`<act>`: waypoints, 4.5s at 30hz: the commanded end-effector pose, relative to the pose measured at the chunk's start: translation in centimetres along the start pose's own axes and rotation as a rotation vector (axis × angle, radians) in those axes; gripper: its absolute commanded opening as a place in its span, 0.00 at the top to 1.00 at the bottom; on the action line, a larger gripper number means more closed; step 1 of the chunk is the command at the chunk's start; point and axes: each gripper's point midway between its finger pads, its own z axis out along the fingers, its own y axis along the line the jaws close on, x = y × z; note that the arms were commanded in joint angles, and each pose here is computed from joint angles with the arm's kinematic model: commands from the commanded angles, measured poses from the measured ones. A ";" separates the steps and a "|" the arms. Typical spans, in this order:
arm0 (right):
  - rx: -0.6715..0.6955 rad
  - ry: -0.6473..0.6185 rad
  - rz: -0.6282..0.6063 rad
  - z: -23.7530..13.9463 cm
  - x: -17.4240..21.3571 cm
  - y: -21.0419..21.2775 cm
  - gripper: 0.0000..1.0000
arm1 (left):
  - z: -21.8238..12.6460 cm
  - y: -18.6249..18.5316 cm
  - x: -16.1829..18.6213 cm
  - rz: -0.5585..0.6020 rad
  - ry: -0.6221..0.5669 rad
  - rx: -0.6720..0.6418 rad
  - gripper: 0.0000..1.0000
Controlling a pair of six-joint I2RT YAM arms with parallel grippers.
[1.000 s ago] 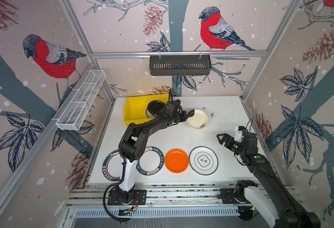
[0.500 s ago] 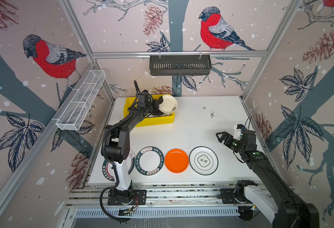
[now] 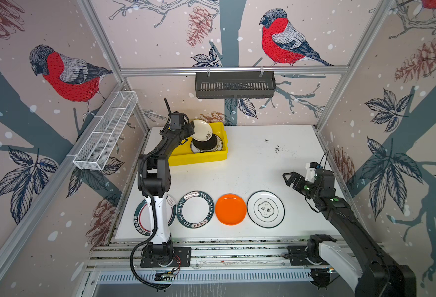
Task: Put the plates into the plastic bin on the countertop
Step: 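Carry the cream flower-print plate with the left gripper into the yellow bin, then open the left gripper and withdraw it while the right moves toward the white plate, then grip and tilt up the white character-print plate with the right gripper while the left approaches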
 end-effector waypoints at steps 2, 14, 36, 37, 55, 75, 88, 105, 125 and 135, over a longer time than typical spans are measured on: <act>0.025 -0.025 -0.008 0.1 -0.6 -0.5 0.03 | 0.7 2.0 1.0 0.070 0.027 -0.125 1.00; 0.045 0.047 -0.001 1.4 -0.5 -0.9 0.03 | 2.0 1.3 4.4 0.173 0.093 -0.161 1.00; 0.057 0.062 -0.010 0.3 0.3 -1.0 0.03 | -2.5 -1.3 3.8 0.167 0.029 -0.082 0.24; 0.059 0.080 -0.010 0.3 0.8 -1.1 0.03 | -3.1 -1.7 3.7 0.170 0.018 -0.071 0.20; 0.050 0.338 0.069 0.1 10.9 -1.9 0.11 | -14.6 -9.2 11.3 0.158 0.039 0.281 0.03; 0.021 0.388 0.122 -0.6 14.2 -2.3 0.35 | -19.4 -15.7 23.0 0.114 0.222 0.557 0.03; 0.005 0.400 0.133 -1.3 15.6 -2.6 0.49 | -18.6 -16.8 22.7 0.116 0.220 0.573 0.03; 0.000 0.399 0.162 -1.4 16.1 -2.7 0.73 | -18.2 -17.1 23.0 0.116 0.238 0.582 0.03; 0.012 0.341 0.187 -1.1 15.1 -2.8 0.93 | -17.8 -17.6 22.9 0.130 0.251 0.585 0.03; -0.012 0.285 0.195 -1.3 13.8 -2.1 0.95 | -17.7 -18.2 22.8 0.135 0.260 0.604 0.03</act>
